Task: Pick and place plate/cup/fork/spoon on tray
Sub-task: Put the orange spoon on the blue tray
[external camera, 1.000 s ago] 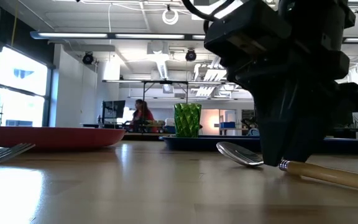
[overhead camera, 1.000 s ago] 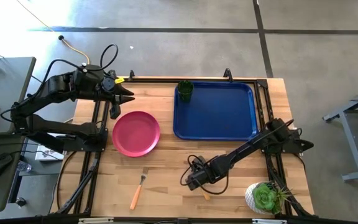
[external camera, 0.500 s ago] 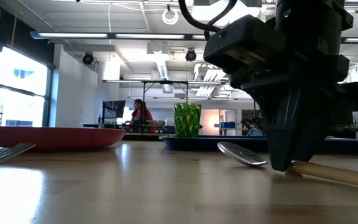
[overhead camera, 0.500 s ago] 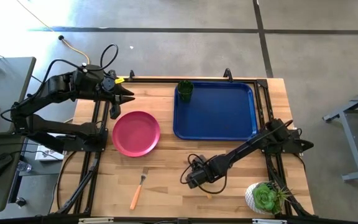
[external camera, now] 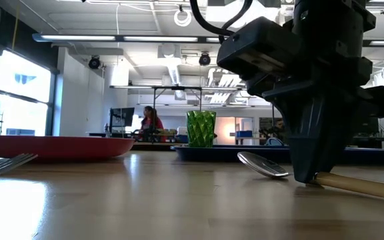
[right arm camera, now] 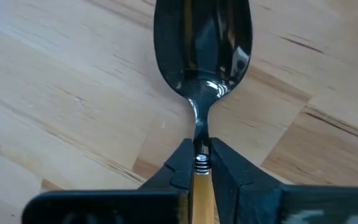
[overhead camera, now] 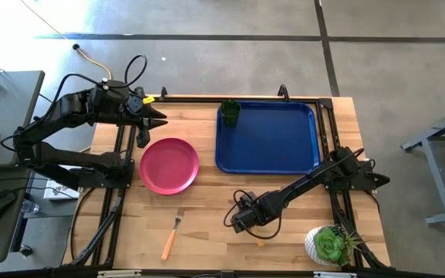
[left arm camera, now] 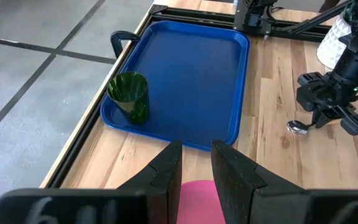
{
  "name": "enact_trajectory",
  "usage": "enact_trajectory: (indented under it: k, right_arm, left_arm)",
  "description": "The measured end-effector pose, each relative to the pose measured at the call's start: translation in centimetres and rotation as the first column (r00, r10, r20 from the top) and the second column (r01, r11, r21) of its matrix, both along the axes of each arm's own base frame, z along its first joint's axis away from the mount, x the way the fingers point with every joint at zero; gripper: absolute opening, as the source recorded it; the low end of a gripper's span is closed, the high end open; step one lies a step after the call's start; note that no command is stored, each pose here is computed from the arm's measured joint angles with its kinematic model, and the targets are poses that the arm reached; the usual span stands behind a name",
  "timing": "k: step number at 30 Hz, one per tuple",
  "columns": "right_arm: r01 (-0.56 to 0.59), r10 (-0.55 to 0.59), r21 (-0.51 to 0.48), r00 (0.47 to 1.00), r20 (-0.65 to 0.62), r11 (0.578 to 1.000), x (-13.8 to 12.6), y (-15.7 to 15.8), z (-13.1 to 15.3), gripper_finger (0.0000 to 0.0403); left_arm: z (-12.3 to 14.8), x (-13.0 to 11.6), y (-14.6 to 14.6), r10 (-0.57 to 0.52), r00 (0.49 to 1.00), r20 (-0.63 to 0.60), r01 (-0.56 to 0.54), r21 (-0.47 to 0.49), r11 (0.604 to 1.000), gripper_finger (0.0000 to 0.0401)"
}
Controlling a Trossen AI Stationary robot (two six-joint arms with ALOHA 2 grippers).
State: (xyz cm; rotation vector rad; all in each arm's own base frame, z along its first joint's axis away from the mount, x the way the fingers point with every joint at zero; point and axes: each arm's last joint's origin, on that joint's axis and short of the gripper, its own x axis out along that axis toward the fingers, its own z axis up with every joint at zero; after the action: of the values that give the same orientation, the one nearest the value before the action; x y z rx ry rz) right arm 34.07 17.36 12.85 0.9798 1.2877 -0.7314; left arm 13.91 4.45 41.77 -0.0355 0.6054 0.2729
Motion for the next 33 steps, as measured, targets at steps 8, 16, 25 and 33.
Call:
enact_trajectory:
  k: [8,16,25,33]
  right_arm:
    - [-0.03,0.031,-0.04,0.999,0.01,0.999,0.7,0.3,1.4,0.0015]
    - [-0.043,0.042,-0.091,0.999,-0.009,0.995,0.9,0.2,2.6,0.0014]
    - [-0.069,0.073,-0.111,0.997,0.028,0.991,0.9,0.1,3.5,0.0014]
    - [-0.081,0.094,-0.175,0.993,0.066,0.981,0.5,-1.7,6.2,0.0014]
  left_arm:
    - [0.0,0.0,0.0,0.0,1.0,0.0,0.0,0.0,1.0,0.0074]
    - [0.0,0.0,0.0,0.0,1.0,0.0,0.0,0.0,1.0,0.0074]
    - [0.0,0.0,0.0,0.0,1.0,0.0,0.0,0.0,1.0,0.0074]
    - [0.0,0.0,0.0,0.0,1.0,-0.002,0.0,-0.001,1.0,0.0074]
